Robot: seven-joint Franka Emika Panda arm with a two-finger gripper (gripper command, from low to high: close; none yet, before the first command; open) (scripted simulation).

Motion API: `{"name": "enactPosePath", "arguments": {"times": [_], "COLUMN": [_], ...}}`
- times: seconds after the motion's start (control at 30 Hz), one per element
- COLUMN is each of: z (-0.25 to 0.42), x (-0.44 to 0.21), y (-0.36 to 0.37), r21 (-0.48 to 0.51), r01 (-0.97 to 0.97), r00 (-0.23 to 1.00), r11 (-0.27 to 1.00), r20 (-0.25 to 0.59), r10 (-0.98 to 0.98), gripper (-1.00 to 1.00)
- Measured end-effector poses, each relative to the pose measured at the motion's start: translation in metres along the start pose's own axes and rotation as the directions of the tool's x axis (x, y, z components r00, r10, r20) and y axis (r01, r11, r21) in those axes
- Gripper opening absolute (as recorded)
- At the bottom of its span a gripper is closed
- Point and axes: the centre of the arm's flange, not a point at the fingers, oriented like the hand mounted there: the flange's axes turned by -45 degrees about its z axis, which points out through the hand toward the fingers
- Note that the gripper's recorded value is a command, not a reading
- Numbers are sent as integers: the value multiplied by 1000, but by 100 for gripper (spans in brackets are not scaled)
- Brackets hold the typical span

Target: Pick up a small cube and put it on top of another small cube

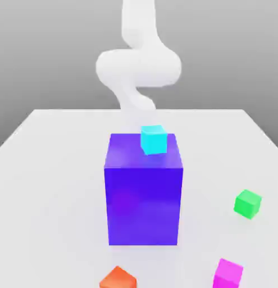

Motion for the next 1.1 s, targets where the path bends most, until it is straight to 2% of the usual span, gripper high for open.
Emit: {"name": "enactPosePath", "arguments": {"times": [0.27,0.53,0.93,1.07,1.1], "z": [147,279,431,473,483], "x": [-12,-68,-221,-263,-273], "y": [-41,-96,-166,-171,-171], "r21": [144,305,546,564,565], "r01": [230,421,607,616,616], "r00": [950,810,451,415,415], "r11": [962,854,577,550,549], "r20": [179,297,362,360,360], "r10": [-254,-506,-816,-835,-836], "gripper": [0,0,0,0,-100]}}
